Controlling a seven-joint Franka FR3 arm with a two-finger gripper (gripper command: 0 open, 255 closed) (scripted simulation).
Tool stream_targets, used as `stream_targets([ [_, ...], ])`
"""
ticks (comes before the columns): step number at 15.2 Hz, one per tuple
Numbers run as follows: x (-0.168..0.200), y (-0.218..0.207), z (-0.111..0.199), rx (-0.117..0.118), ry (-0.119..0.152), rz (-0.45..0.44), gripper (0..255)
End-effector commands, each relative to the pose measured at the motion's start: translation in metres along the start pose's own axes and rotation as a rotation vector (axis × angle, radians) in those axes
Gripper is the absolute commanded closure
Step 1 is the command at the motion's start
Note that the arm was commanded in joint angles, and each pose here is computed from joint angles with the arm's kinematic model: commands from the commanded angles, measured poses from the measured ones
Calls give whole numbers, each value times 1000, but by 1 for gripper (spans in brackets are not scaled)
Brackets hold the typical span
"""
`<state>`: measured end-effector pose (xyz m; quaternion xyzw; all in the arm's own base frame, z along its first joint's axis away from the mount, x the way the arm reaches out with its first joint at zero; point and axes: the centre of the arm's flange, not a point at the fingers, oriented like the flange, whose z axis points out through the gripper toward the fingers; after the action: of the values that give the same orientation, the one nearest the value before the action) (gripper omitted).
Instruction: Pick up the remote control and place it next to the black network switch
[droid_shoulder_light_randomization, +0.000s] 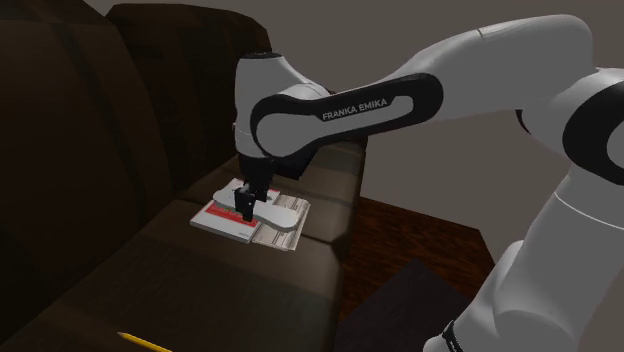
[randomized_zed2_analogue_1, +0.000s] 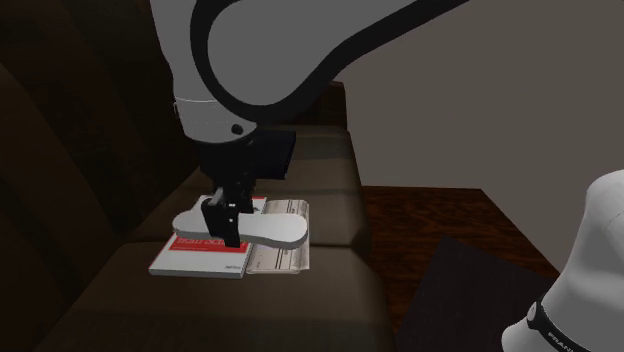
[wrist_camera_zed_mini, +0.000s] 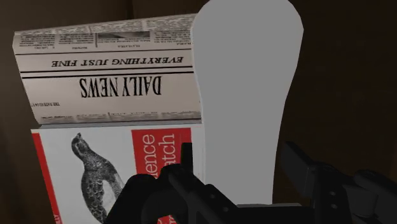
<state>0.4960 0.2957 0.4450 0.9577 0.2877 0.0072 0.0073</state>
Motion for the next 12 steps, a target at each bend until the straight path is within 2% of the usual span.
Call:
stream_targets([
  [1, -8, 25, -3, 0, 0, -2, 255],
  [12, -49, 164, -1, 0, 0, -2, 255],
])
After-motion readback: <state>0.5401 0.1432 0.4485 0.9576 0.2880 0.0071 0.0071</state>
